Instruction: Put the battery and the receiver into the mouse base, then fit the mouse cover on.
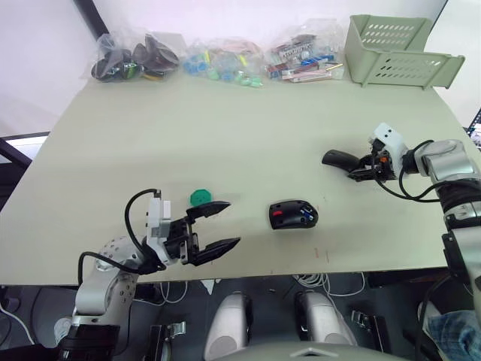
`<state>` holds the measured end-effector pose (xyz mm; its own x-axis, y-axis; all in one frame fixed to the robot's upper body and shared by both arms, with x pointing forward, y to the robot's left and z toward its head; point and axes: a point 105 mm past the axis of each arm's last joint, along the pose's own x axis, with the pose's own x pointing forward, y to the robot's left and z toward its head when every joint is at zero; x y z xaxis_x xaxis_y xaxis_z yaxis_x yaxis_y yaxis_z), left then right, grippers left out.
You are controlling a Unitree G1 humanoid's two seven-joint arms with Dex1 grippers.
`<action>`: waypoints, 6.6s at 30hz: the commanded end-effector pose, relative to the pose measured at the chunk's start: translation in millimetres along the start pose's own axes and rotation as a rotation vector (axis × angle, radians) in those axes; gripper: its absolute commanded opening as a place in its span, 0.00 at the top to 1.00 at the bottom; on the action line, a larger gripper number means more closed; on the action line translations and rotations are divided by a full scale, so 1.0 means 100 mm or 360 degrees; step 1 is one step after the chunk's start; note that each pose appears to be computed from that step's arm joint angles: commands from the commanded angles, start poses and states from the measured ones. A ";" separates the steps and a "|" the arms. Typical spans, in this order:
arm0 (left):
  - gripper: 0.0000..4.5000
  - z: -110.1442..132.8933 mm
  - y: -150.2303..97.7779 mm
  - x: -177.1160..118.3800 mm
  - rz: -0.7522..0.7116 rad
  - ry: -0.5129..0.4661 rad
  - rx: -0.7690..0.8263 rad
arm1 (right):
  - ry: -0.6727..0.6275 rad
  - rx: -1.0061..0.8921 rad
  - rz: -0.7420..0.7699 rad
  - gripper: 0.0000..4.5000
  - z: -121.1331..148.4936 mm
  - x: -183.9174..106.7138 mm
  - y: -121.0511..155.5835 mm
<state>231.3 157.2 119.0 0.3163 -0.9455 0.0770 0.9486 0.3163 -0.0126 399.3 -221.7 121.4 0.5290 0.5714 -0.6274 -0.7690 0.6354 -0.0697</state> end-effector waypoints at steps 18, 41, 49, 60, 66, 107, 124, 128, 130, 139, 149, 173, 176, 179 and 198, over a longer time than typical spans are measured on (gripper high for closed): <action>0.00 0.08 0.02 -0.02 0.0001 -0.0033 0.0068 | -0.0188 -0.0228 0.0072 0.42 0.45 -0.20 0.18; 0.00 0.17 0.13 -0.35 0.0018 0.0024 0.0103 | 0.0140 -0.0695 0.0486 0.42 0.92 -0.29 1.81; 0.00 0.11 0.11 -0.53 0.0096 0.0053 0.0140 | 0.0276 -0.0877 0.0568 0.42 0.80 -0.12 1.87; 0.00 0.11 0.10 -0.52 0.0123 0.0064 0.0131 | 0.0380 -0.0992 0.0611 0.42 0.74 0.07 1.79; 0.00 0.11 0.09 -0.49 0.0126 0.0060 0.0126 | 0.0428 -0.1018 0.0627 0.42 0.71 0.12 1.75; 0.00 0.10 -0.01 -0.36 0.0108 0.0047 0.0090 | 0.0576 -0.0938 0.0663 0.42 0.51 0.17 1.60; 0.00 0.06 -0.03 -0.37 0.0123 0.0045 0.0077 | 0.0604 -0.0955 0.0706 0.42 0.49 0.23 1.62; 0.00 0.05 -0.04 -0.37 0.0126 0.0042 0.0076 | 0.0602 -0.0958 0.0716 0.42 0.49 0.24 1.64; 0.00 0.05 -0.04 -0.38 0.0128 0.0042 0.0077 | 0.0601 -0.0959 0.0723 0.42 0.49 0.25 1.65; 0.00 0.04 -0.03 -0.38 0.0127 0.0042 0.0076 | 0.0600 -0.0948 0.0729 0.42 0.49 0.27 1.69; 0.00 0.04 -0.03 -0.38 0.0124 0.0043 0.0075 | 0.0628 -0.0944 0.0743 0.42 0.47 0.28 1.73; 0.00 0.02 -0.03 -0.37 0.0128 0.0038 0.0075 | 0.0589 -0.0989 0.0759 0.42 0.55 0.33 1.80; 0.00 0.01 -0.03 -0.37 0.0127 0.0034 0.0073 | 0.0572 -0.0981 0.0762 0.42 0.57 0.34 1.81; 0.00 0.00 -0.03 -0.37 0.0128 0.0031 0.0072 | 0.0563 -0.0986 0.0765 0.42 0.58 0.34 1.82; 0.00 -0.01 -0.02 -0.37 0.0133 0.0029 0.0065 | 0.0547 -0.1061 0.0786 0.42 0.63 0.38 1.90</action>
<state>217.8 192.2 111.2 0.4004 -0.9150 0.0495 0.9161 0.4010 0.0022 302.9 -57.2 134.7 0.0628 0.4396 -0.8960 -0.9908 -0.0804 -0.1089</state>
